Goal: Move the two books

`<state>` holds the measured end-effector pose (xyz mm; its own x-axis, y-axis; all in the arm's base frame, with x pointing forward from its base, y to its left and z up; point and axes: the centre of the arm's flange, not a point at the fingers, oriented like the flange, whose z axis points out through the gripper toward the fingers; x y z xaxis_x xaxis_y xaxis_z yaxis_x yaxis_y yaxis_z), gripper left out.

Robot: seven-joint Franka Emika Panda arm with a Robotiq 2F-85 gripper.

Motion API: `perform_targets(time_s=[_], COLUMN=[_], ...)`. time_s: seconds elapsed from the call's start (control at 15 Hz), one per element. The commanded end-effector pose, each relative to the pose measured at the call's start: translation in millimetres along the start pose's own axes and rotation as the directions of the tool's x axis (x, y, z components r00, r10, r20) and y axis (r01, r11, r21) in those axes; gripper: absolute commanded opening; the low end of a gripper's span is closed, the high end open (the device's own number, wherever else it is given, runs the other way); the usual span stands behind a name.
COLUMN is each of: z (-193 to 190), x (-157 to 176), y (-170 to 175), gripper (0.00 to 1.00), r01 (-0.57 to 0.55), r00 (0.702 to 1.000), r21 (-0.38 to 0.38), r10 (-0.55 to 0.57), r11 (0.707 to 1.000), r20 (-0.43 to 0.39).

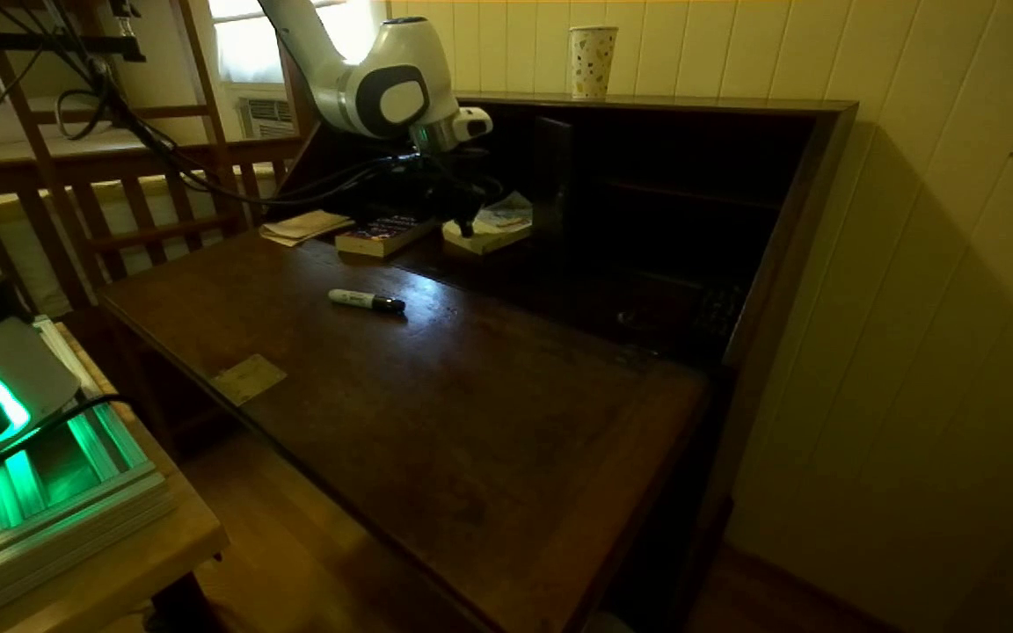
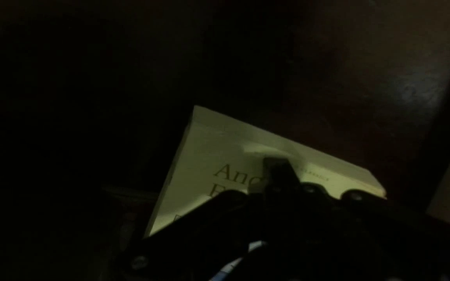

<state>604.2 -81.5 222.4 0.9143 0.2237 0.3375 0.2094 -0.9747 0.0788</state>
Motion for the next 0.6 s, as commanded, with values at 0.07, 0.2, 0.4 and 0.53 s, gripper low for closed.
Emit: perform_targets(time_s=[0.07,0.2,0.4,0.53], z=[3.8,-1.8,-11.9,-15.8], x=[-37.6,-41.5,-50.7,-53.9], y=[-13.1,-13.6,-19.1,-18.4], gripper=[0.00,0.00,0.00,0.00], r01=[0.104,0.137,0.187,0.207], r00=[0.989,0.984,0.973,0.967], r21=[0.052,0.066,0.097,0.102], r10=[-0.108,-0.143,-0.198,-0.219], r11=[0.993,0.988,0.978,0.973], r20=[0.097,0.103,0.121,0.130])
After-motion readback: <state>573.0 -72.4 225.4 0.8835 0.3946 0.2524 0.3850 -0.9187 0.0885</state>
